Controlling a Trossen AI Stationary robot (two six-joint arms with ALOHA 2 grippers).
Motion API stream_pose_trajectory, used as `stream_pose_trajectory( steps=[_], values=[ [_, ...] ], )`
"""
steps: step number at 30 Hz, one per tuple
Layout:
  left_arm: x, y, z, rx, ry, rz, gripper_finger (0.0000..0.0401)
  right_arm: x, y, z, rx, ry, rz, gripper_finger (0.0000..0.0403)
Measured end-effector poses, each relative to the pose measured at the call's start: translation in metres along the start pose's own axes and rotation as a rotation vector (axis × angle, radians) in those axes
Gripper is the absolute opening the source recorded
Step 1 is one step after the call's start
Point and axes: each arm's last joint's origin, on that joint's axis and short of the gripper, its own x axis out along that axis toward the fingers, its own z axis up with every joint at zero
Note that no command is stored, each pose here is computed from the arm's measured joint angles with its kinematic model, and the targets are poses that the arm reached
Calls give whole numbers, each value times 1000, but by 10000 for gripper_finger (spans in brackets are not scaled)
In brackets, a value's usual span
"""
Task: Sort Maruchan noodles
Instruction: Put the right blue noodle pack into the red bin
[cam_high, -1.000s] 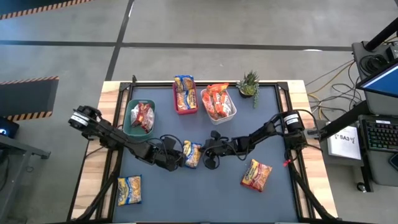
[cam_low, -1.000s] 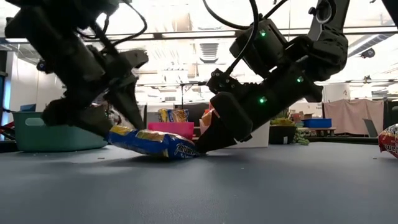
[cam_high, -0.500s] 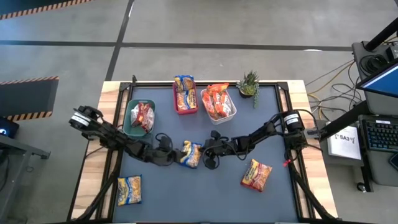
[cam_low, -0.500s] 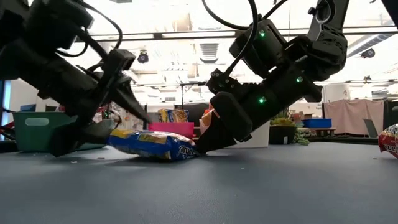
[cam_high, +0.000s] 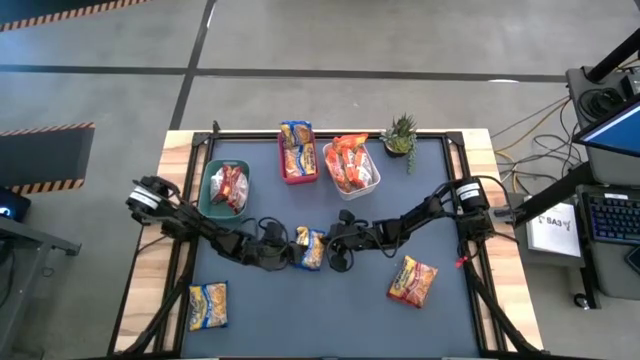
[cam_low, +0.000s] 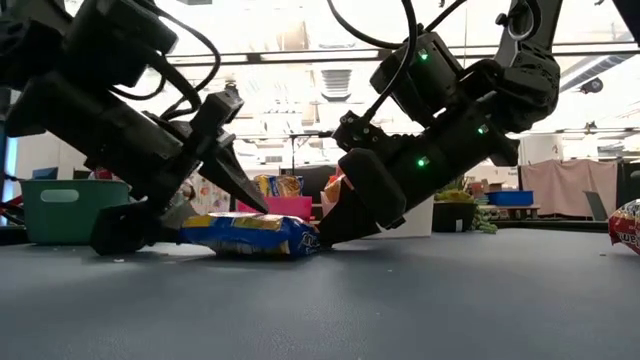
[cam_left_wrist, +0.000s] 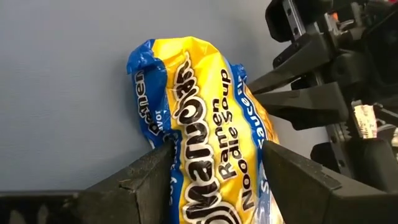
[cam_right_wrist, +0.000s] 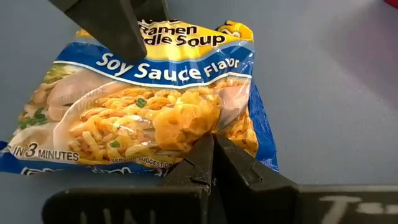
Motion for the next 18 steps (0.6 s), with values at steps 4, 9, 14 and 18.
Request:
stream_pose_trajectory(
  steps=[4, 9, 14, 18],
  values=[
    [1, -2, 0, 3, -8, -2, 214, 0, 0, 0, 0, 2, 0, 9],
    [0, -2, 1, -10, -17, -4, 157, -1, 0, 1, 1, -1, 2, 9],
    [-1, -4, 1, -29, -19, -17, 105, -5, 1, 8, 4, -20, 9, 9],
    [-1, -6, 2, -28, -14, -24, 106, -16, 1, 20, -19, -22, 13, 9]
  ],
)
